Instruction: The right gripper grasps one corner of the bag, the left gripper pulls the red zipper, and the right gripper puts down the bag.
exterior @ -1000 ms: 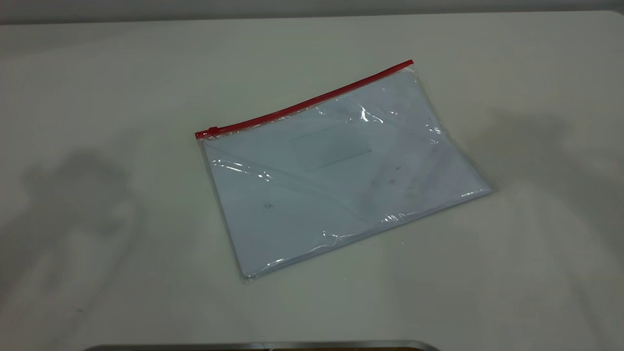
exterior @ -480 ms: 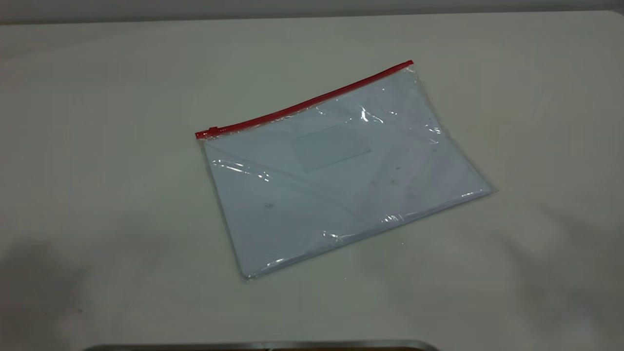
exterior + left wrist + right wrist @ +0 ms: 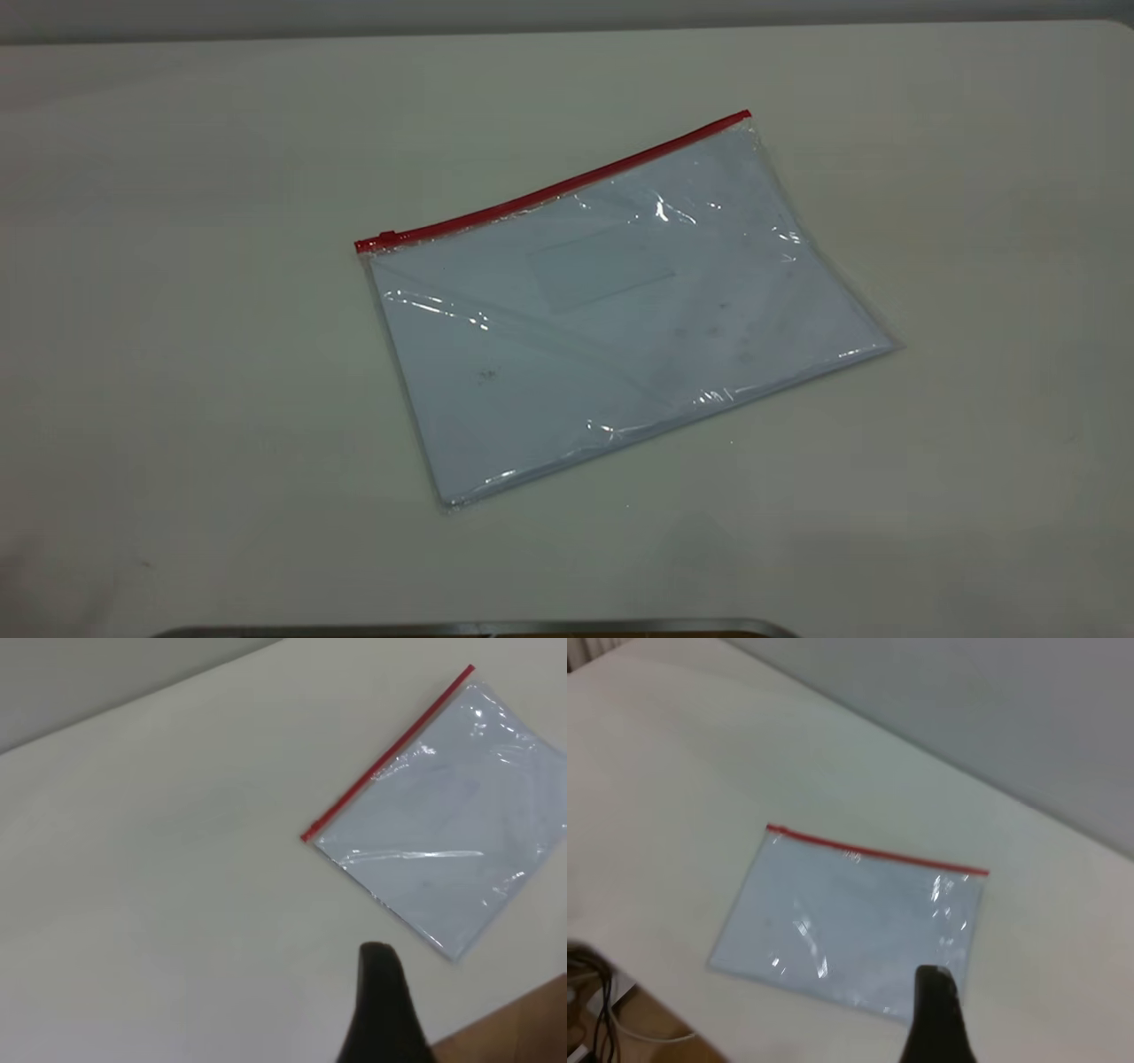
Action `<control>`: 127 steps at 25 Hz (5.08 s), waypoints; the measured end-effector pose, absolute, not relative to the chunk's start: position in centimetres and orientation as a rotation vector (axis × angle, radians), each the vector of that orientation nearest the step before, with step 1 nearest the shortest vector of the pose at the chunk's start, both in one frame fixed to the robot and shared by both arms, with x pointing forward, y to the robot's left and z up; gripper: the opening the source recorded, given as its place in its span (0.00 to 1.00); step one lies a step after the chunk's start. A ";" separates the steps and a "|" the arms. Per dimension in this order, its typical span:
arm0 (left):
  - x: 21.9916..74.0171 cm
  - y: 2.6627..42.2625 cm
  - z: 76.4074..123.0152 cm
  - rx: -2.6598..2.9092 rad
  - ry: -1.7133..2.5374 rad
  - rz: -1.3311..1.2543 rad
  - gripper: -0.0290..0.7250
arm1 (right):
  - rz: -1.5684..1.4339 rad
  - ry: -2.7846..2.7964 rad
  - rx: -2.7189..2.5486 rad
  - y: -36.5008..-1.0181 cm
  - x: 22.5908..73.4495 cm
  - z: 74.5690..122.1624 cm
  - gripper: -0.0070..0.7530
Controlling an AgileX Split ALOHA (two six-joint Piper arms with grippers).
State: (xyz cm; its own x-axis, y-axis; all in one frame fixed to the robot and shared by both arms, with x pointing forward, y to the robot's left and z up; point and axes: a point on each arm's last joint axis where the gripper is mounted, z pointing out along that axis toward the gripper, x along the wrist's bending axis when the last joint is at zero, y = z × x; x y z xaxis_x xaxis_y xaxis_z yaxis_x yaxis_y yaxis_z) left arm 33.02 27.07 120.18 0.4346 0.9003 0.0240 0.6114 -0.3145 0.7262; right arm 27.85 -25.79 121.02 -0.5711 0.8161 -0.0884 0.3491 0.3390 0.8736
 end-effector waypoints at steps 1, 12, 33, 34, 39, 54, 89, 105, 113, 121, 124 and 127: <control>32.2 27.2 119.6 2.040 1.267 0.576 0.82 | 1.171 2.084 1.020 -25.8 27.0 120.0 0.78; 26.3 27.8 110.6 2.068 1.304 0.526 0.82 | 1.098 2.094 1.159 -26.6 23.1 108.7 0.78; 24.6 28.0 103.5 2.038 1.410 0.458 0.82 | 0.943 1.828 1.387 -28.9 23.1 104.2 0.78; 24.6 28.1 103.5 2.033 1.419 0.461 0.82 | 0.943 1.826 1.390 -29.0 23.1 104.2 0.78; 24.6 28.1 103.5 2.020 1.437 0.465 0.82 | 0.944 1.821 1.397 -29.0 23.1 104.2 0.78; 24.5 28.2 103.5 2.014 1.432 0.479 0.82 | 0.943 1.820 1.397 -29.0 23.1 104.2 0.78; 22.2 30.2 103.2 1.700 1.678 0.790 0.82 | 0.946 1.817 1.399 -29.0 23.1 104.2 0.78; 22.2 30.2 103.2 1.700 1.678 0.790 0.82 | 0.940 1.782 1.413 -29.2 22.9 104.2 0.78; 22.2 30.2 103.2 1.700 1.678 0.790 0.82 | 0.900 1.703 1.491 -29.9 23.0 104.2 0.78; 22.2 30.2 103.2 1.700 1.678 0.790 0.82 | 0.892 1.703 1.489 -29.9 23.0 104.1 0.78; 22.2 30.2 103.2 1.700 1.678 0.790 0.82 | 0.892 1.703 1.489 -29.9 23.0 104.1 0.78; 22.2 30.2 103.2 1.700 1.678 0.790 0.82 | 0.892 1.703 1.489 -29.9 23.0 104.1 0.78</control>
State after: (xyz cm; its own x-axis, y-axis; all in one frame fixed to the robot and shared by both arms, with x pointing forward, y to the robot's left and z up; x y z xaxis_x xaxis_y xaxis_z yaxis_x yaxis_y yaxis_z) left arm 22.21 30.19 103.21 0.0161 0.9999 -0.0063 0.6318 -0.0052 0.7751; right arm 23.00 -29.91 104.15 -0.0990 0.9932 -0.0614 0.5148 0.1039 0.8510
